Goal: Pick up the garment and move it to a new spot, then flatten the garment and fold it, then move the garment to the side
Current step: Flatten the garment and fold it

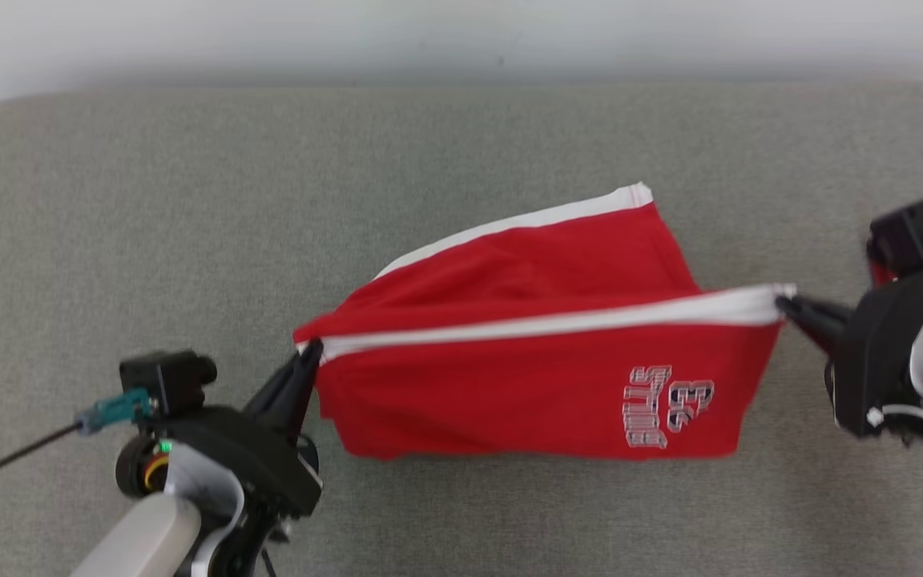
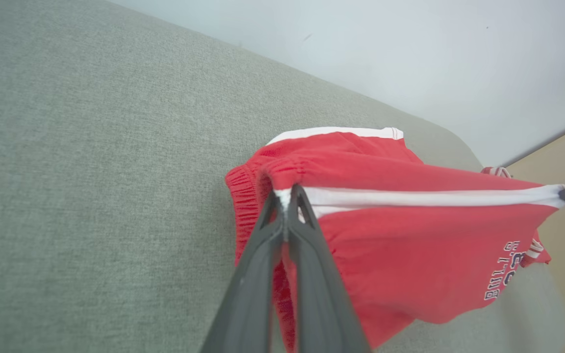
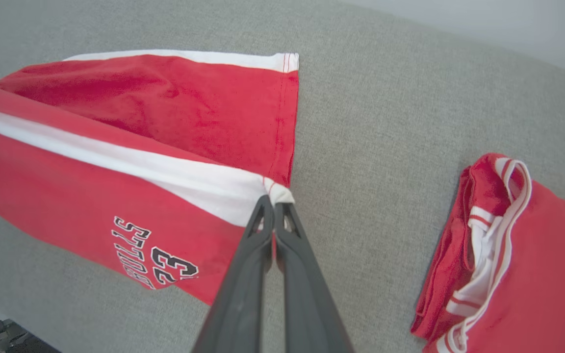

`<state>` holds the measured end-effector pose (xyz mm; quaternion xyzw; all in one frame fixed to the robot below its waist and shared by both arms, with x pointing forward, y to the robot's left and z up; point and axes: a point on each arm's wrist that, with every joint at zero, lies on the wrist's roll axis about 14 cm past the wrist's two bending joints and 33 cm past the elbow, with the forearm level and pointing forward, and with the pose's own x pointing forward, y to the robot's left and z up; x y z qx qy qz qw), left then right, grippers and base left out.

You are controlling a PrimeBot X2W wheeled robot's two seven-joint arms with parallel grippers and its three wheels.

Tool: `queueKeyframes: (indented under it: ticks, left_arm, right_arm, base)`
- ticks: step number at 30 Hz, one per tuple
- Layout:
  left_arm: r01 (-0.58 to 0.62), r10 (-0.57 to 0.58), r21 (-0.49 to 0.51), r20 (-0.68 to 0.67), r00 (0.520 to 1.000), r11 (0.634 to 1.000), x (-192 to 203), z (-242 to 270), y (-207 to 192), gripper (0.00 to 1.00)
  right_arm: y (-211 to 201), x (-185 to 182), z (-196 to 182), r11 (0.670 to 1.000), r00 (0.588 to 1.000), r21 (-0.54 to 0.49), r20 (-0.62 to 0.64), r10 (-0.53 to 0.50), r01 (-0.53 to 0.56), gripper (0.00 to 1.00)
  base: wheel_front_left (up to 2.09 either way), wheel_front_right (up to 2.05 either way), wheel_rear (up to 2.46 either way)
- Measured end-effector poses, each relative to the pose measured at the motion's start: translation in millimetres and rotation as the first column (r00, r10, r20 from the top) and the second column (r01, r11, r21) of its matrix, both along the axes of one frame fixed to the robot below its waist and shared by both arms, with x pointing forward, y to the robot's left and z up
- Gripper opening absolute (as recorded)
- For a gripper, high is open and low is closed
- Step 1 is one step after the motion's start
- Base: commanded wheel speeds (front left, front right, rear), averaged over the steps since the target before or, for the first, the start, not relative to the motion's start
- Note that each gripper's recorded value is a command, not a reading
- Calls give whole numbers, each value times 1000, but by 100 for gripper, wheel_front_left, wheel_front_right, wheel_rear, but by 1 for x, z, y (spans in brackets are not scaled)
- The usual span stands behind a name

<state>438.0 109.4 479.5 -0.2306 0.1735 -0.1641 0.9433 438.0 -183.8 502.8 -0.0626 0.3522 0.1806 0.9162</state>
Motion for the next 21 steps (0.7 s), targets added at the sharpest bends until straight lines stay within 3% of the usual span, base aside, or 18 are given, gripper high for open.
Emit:
queueKeyframes:
  ticks: [13, 21]
  left_arm:
    - [-64, 63, 55, 27, 998, 996, 60, -11, 1, 0]
    - [-110, 108, 128, 22, 994, 986, 81, -30, 15, 0]
  right_arm:
    - [17, 107, -20, 996, 984, -73, 166, 58, -47, 0]
    - [37, 147, -50, 992, 981, -93, 169, 100, -85, 0]
  base:
    - [0, 0, 0]
    - [0, 0, 0]
